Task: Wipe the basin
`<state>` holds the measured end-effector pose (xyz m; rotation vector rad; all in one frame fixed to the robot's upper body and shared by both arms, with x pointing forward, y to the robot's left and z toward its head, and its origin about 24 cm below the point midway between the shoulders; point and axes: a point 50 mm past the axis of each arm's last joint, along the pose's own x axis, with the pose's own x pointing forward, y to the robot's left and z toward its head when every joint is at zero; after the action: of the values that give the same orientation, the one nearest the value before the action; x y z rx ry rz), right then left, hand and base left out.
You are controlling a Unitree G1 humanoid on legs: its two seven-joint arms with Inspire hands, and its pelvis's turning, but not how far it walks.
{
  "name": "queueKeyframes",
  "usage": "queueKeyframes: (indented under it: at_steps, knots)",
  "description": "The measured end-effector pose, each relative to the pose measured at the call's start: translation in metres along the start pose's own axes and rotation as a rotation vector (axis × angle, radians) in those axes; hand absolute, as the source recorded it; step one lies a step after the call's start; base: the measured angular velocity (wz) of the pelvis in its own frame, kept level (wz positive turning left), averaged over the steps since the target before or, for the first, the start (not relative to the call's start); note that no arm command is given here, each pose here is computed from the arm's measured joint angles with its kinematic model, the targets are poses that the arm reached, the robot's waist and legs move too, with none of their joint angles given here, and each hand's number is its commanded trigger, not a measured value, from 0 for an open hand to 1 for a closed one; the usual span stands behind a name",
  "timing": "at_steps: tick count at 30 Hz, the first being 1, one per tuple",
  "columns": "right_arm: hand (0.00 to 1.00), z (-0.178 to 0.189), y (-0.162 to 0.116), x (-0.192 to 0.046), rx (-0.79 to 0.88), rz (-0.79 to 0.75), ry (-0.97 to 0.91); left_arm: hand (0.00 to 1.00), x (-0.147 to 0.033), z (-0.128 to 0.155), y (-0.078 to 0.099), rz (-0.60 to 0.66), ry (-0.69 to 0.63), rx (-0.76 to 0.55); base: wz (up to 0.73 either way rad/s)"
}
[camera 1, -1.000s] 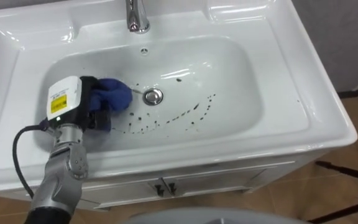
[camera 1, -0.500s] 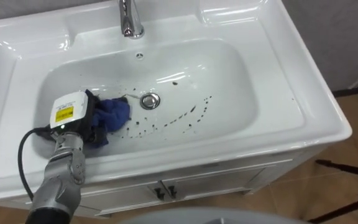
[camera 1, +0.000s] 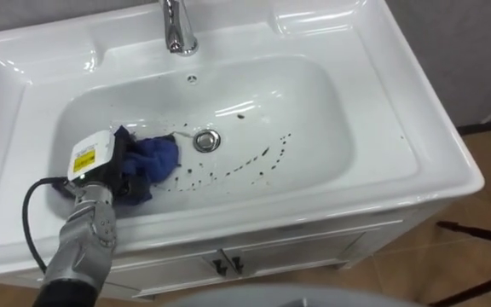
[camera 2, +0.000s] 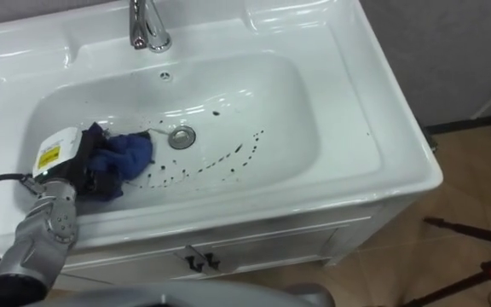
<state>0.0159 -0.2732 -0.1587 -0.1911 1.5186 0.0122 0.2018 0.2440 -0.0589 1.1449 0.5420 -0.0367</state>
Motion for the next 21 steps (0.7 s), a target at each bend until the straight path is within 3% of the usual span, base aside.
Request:
queueKeyframes:
  at_steps: [12,21]
  knots:
    - [0.00,0.007,-0.002,0.000,0.000,0.021,-0.015,1.00,0.012,0.015,0.008,-0.215,-0.023,-0.235,0.00]
    - [0.00,0.007,0.000,0.000,0.000,0.025,-0.014,1.00,0.016,0.038,0.004,-0.317,-0.108,-0.221,-0.01]
